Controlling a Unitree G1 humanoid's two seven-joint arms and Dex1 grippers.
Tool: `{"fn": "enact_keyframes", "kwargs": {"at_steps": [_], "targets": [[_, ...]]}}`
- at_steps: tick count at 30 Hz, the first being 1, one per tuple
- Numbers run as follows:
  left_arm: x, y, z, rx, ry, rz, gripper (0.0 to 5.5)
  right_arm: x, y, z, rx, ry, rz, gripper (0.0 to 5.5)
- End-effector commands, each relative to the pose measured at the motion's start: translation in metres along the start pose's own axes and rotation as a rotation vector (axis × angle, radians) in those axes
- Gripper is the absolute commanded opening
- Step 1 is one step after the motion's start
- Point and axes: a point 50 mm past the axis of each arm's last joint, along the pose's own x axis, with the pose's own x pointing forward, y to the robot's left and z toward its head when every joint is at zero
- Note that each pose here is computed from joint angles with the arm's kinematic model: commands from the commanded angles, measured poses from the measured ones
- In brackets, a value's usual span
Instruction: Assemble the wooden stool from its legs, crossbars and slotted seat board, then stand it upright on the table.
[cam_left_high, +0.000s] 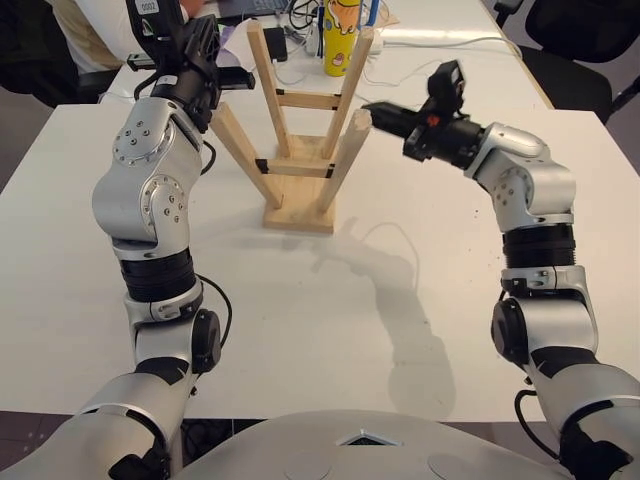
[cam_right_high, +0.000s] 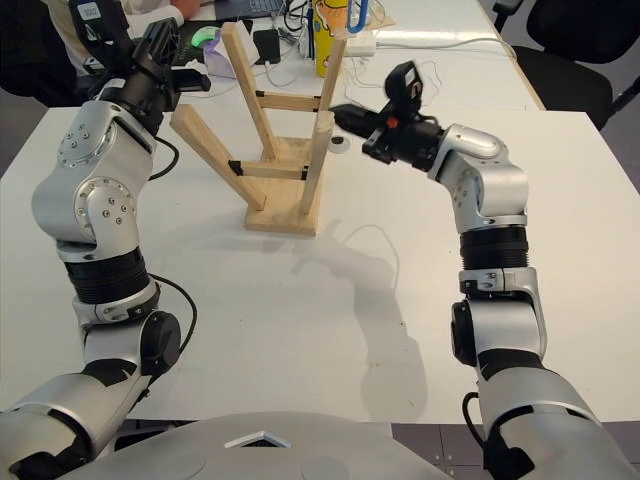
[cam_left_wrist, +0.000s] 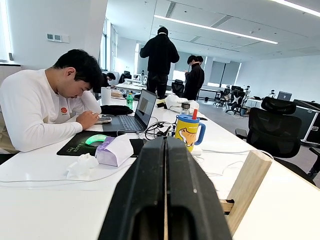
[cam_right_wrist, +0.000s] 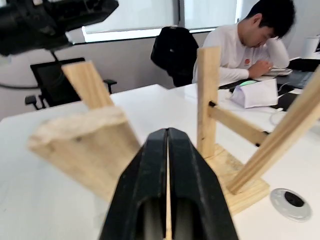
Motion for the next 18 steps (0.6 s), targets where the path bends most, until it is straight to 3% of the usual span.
{"fn": "enact_keyframes", "kwargs": {"at_steps": [1, 4, 6, 8, 11, 15, 18], "targets": [[-0.004, 0.004, 0.004, -0.012, -0.017, 0.022, 0.00, 0.004, 0.059, 0.022, -0.054, 0.016, 0.374, 0.03], [-0.006, 0.009, 0.018, -0.018, -0.080, 0.052, 0.00, 0.006, 0.095, 0.042, -0.070, -0.046, 0.537, 0.03], [-0.007, 0.017, 0.030, -0.023, -0.135, 0.084, 0.00, 0.009, 0.096, 0.053, -0.054, -0.112, 0.501, 0.03], [-0.009, 0.026, 0.039, -0.020, -0.175, 0.117, 0.00, 0.012, 0.079, 0.054, -0.062, -0.121, 0.334, 0.03], [-0.013, 0.040, 0.049, 0.005, -0.215, 0.157, 0.00, 0.011, 0.022, 0.037, -0.118, -0.031, -0.123, 0.03], [-0.021, 0.066, 0.052, 0.069, -0.207, 0.242, 0.00, -0.006, -0.016, 0.046, -0.028, -0.175, -0.404, 0.03], [-0.029, 0.094, 0.022, 0.221, 0.030, 0.308, 0.00, -0.007, -0.021, 0.042, -0.029, -0.181, -0.467, 0.03]]}}
